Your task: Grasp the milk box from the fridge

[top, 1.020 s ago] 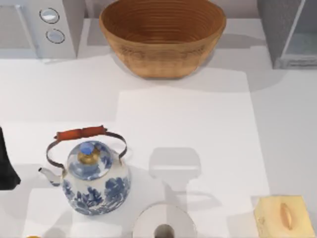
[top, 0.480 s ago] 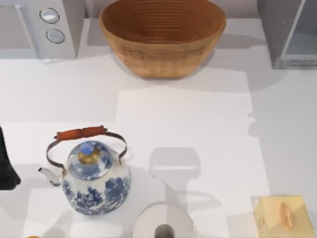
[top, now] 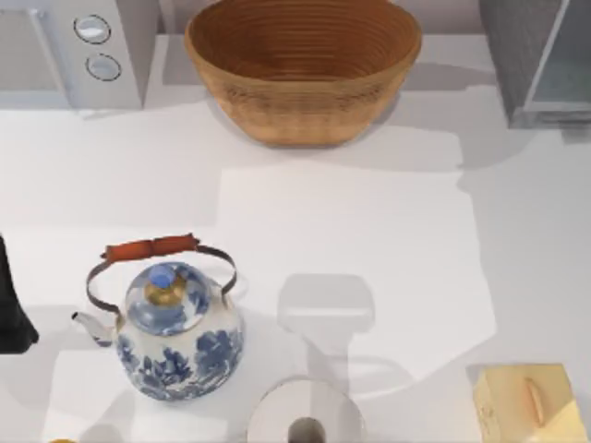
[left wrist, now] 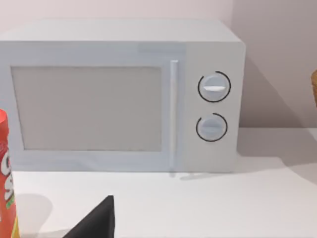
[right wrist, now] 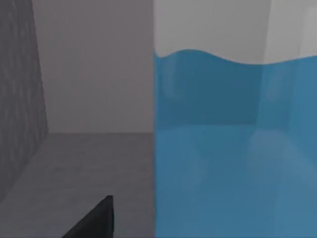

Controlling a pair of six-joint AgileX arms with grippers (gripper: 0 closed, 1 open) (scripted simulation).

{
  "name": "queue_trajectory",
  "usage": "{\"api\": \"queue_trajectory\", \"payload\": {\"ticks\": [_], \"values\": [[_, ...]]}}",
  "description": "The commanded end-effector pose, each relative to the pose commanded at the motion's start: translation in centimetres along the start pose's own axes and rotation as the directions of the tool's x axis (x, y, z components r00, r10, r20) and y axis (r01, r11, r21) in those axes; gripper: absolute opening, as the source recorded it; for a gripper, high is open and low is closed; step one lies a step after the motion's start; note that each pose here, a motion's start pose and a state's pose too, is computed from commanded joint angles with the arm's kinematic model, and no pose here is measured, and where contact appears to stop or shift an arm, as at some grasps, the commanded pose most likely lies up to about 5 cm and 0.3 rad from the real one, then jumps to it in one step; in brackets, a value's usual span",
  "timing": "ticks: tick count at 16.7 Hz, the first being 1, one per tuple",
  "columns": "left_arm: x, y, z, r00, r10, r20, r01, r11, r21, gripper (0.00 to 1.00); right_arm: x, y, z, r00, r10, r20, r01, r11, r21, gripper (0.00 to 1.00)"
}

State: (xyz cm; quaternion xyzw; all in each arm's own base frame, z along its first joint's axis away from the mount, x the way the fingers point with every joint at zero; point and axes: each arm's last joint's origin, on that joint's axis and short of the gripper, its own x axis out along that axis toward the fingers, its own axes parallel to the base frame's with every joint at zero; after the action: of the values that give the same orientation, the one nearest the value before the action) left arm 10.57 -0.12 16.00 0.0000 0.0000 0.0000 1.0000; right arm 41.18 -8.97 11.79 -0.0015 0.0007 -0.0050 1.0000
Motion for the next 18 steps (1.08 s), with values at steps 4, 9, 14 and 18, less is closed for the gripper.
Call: {"api": "queue_trajectory", "payload": {"ticks": [4,9,14,18], "values": [[0.0,0.0,0.0,1.0,0.0,0.0,0.0,1.0,0.0,1.0,0.0,-0.1,0.0,1.0,-0.001,0.001,0.001,1.0,0.0,1.0],[0.0,0.0,0.0,1.0,0.0,0.0,0.0,1.0,0.0,1.0,3.4,-0.2,0.0,1.0,0.0,0.005,0.0,1.0,-0.001,1.0],[0.0,0.0,0.0,1.0,0.0,0.0,0.0,1.0,0.0,1.0,6.0,0.0,0.0,1.0,0.0,0.0,0.0,1.0,0.0,1.0],[0.0,0.0,0.0,1.0,0.0,0.0,0.0,1.0,0.0,1.0,6.0,0.0,0.0,1.0,0.0,0.0,0.0,1.0,0.0,0.92]]}}
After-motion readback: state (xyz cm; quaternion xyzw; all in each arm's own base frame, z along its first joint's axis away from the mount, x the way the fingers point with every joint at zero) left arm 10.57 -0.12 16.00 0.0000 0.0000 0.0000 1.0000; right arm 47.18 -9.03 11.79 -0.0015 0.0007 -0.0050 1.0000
